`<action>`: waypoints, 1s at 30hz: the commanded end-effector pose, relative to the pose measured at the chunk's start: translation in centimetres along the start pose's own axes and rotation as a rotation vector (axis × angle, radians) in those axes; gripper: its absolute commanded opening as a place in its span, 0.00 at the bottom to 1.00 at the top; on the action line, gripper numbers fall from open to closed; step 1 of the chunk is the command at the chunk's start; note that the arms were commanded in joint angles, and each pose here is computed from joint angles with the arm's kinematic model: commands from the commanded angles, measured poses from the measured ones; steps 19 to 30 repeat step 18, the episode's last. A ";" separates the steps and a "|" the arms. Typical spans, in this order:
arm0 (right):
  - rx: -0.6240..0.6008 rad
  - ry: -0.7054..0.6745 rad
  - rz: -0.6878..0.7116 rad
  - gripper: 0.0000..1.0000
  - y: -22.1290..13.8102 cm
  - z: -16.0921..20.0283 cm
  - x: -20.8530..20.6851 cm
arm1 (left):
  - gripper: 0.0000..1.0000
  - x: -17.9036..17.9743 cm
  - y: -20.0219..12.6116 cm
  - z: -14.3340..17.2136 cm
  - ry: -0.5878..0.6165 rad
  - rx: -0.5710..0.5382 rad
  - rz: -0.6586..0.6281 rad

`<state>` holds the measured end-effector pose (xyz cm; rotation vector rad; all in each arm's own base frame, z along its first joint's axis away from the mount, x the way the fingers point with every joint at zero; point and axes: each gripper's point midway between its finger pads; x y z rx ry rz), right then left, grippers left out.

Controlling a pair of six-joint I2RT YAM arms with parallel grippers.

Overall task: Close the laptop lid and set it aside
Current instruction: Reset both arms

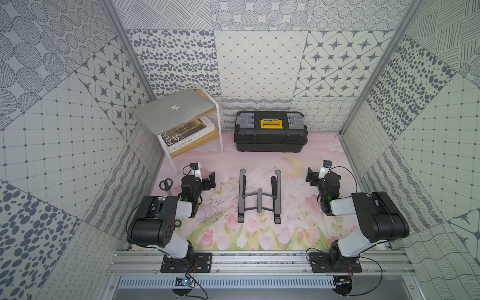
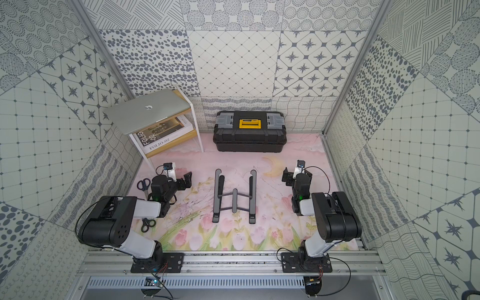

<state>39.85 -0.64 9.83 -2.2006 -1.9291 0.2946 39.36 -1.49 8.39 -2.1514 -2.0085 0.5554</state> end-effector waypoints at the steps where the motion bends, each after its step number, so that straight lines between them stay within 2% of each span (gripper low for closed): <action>1: -0.035 0.019 0.018 0.97 -0.1 -1.2 -0.4 | 0.99 0.0 0.3 0.2 0.048 0.018 -0.014; 7: -0.033 0.018 0.016 0.97 -0.1 -1.2 -0.3 | 0.99 -0.9 0.6 0.4 0.072 0.044 0.046; 11: -0.015 -0.013 -0.075 0.97 0.2 -1.2 1.2 | 0.99 -1.0 0.6 0.4 0.073 0.043 0.048; 30: -0.015 -0.014 -0.076 0.97 0.2 -1.1 1.2 | 0.99 -1.0 0.6 0.4 0.072 0.045 0.047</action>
Point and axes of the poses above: each gripper's point midway between its finger pads, its own y axis out along the fingers, its own x axis along the line the jaws close on, z = x × y, and after that the axes turned 1 degree about -y, right-handed
